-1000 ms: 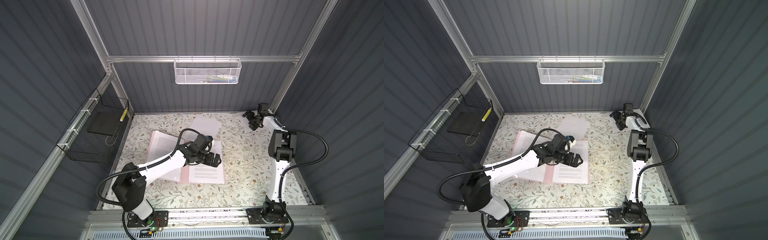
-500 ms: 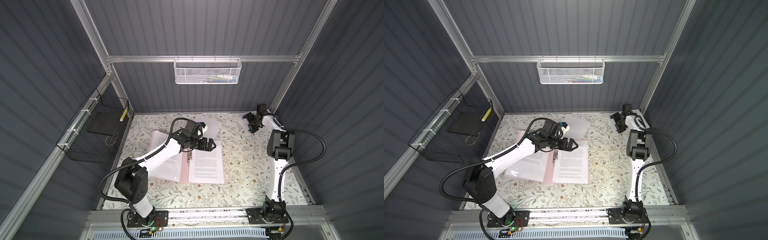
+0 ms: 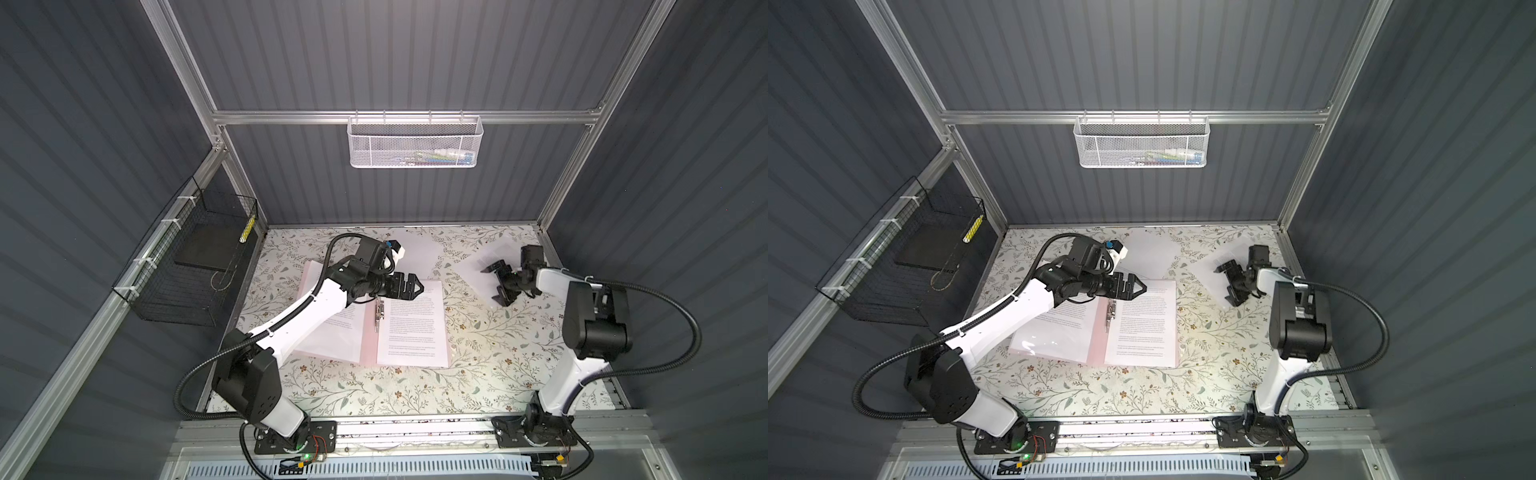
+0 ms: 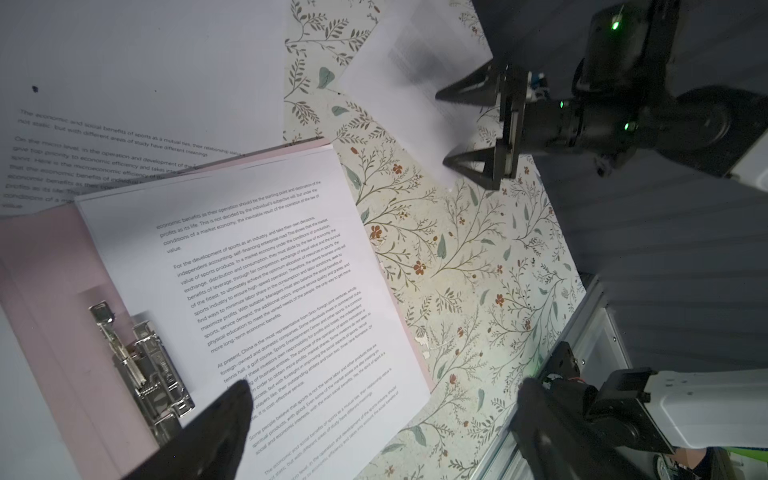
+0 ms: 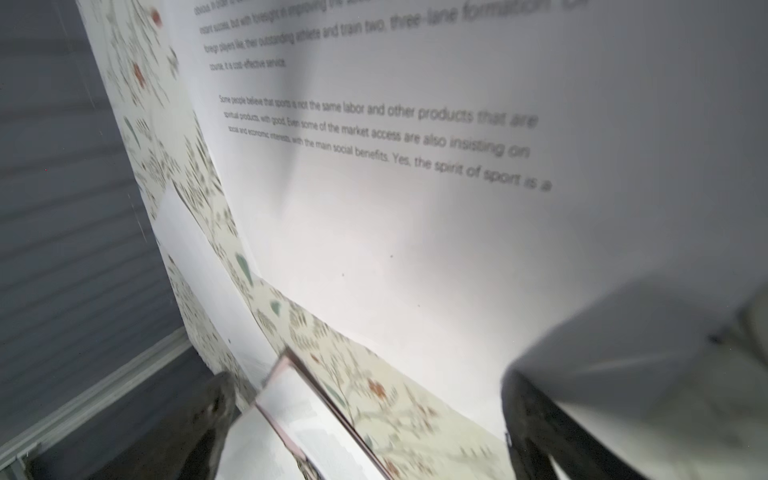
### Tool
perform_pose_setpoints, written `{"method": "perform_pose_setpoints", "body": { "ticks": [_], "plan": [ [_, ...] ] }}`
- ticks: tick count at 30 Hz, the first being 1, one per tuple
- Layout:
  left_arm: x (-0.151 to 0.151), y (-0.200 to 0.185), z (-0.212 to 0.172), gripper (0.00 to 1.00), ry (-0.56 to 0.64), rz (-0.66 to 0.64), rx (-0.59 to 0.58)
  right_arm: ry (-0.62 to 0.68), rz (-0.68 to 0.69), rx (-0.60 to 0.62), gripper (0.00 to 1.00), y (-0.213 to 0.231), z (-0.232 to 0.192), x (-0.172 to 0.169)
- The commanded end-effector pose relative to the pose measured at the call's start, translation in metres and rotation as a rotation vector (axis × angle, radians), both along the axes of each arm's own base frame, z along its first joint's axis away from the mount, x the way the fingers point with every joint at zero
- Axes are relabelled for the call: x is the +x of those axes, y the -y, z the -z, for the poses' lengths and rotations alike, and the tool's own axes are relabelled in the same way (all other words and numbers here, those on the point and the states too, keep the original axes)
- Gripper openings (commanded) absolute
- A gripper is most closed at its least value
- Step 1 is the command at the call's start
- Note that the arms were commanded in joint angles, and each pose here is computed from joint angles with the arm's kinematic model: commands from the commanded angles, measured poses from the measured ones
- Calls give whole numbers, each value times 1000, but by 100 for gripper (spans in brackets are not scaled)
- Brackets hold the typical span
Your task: Put the files into the folder
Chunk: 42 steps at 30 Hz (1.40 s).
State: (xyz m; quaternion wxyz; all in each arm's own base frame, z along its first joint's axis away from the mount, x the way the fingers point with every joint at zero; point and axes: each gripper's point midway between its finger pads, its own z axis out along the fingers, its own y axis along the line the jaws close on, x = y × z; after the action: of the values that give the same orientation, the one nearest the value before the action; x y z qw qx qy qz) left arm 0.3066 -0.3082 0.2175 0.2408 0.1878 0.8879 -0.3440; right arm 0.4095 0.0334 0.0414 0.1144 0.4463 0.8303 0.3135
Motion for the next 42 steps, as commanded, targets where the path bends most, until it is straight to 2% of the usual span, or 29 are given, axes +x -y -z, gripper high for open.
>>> {"method": "perform_pose_setpoints", "body": {
  "ticks": [1,8,9,11,13,16,18,20,24,25,27,30,32,38,42],
  "plan": [
    [-8,0,-5,100,-26,22,-26,-147,17,25,99,-1,34,-73],
    [-5,20,-21,100,-50,92,-89,-136,26,85,99,-16,37,-155],
    [-2,28,-32,100,-42,113,-118,-137,24,60,99,-15,35,-165],
    [-2,39,-28,100,-80,143,-135,-103,22,-6,99,-8,24,-177],
    [-8,59,-19,100,-96,193,-121,-2,10,-105,99,2,-2,-180],
    [-26,102,-2,100,-109,301,-42,192,13,-294,99,25,-47,-169],
    [-35,130,14,100,-116,354,3,284,-8,-353,99,30,-69,-158],
    [-36,154,33,100,-149,376,13,321,-59,-376,99,33,-80,-145],
    [-34,191,75,100,-206,411,46,262,-71,-431,99,58,-71,-122],
    [-34,200,83,100,-207,421,54,285,-53,-437,99,65,-72,-112],
    [-37,213,96,100,-214,436,62,287,-27,-427,99,81,-68,-97],
    [-39,222,122,100,-250,436,80,250,-14,-479,99,104,-62,-79],
    [-38,223,138,100,-261,429,107,201,0,-476,99,117,-57,-71],
    [-36,211,165,100,-284,367,166,94,33,-578,99,149,-49,-60],
    [-38,197,180,100,-324,284,199,65,38,-557,99,162,-40,-49]
  ]
}}
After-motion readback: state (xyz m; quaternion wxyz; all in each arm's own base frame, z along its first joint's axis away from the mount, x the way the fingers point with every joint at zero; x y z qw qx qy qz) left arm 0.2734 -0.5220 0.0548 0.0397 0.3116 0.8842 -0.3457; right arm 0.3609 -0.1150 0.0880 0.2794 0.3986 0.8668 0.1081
